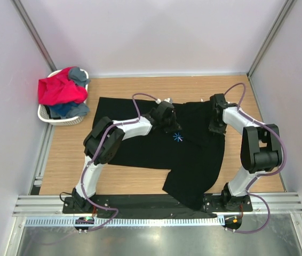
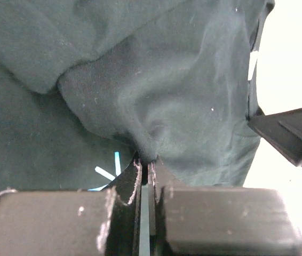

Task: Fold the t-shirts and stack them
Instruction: Fold the tshirt

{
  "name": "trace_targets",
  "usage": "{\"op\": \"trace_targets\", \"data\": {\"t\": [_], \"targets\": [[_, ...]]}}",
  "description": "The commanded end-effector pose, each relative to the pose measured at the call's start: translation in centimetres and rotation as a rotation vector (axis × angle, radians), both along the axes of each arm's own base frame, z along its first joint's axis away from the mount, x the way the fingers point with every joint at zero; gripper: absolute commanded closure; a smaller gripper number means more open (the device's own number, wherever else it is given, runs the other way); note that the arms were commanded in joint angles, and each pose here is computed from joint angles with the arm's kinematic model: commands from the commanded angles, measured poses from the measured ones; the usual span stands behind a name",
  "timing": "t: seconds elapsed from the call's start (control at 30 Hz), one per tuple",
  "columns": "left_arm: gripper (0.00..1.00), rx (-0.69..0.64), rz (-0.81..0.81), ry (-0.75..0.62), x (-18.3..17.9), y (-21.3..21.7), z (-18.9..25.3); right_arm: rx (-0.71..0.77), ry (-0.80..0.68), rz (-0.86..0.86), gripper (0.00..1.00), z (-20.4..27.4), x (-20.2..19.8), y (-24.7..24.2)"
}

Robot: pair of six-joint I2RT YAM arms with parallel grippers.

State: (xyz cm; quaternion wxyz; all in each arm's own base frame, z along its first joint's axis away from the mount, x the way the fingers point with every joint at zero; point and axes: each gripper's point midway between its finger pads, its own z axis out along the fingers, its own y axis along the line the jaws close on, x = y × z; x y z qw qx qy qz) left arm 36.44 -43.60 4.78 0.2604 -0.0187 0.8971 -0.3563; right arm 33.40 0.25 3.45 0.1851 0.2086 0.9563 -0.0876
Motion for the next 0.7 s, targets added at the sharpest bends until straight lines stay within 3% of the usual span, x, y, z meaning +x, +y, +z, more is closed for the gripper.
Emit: {"op": "trace_targets", "data": {"t": [0.0,0.03,0.2,0.37,0.57,0.67], "targets": [[1.0,0.029,0.078,0.071,-0.1,0.6,4.3,-0.014,-0.101,-0.037,0.77,3.7,1.3,-0.5],[1.0,0.098,0.094,0.16,-1.3,1.5,2.7,-0.013,-0.101,-0.036,0.77,3.8,1.2,-0.5],[1.0,0.173,0.121,0.25,-2.4,2.3,3.4,0.006,-0.111,-0.028,0.72,4.6,1.1,-0.2],[0.87,0.239,0.149,0.27,-3.1,3.9,3.1,0.027,-0.106,-0.022,0.63,4.7,1.1,0.2],[0.47,0.252,0.064,0.299,-4.8,4.6,4.1,0.101,-0.137,0.013,0.58,6.2,1.7,1.6],[0.38,0.287,0.054,0.244,-4.7,6.5,5.9,0.134,-0.17,0.02,0.51,7.3,1.9,2.2]]}}
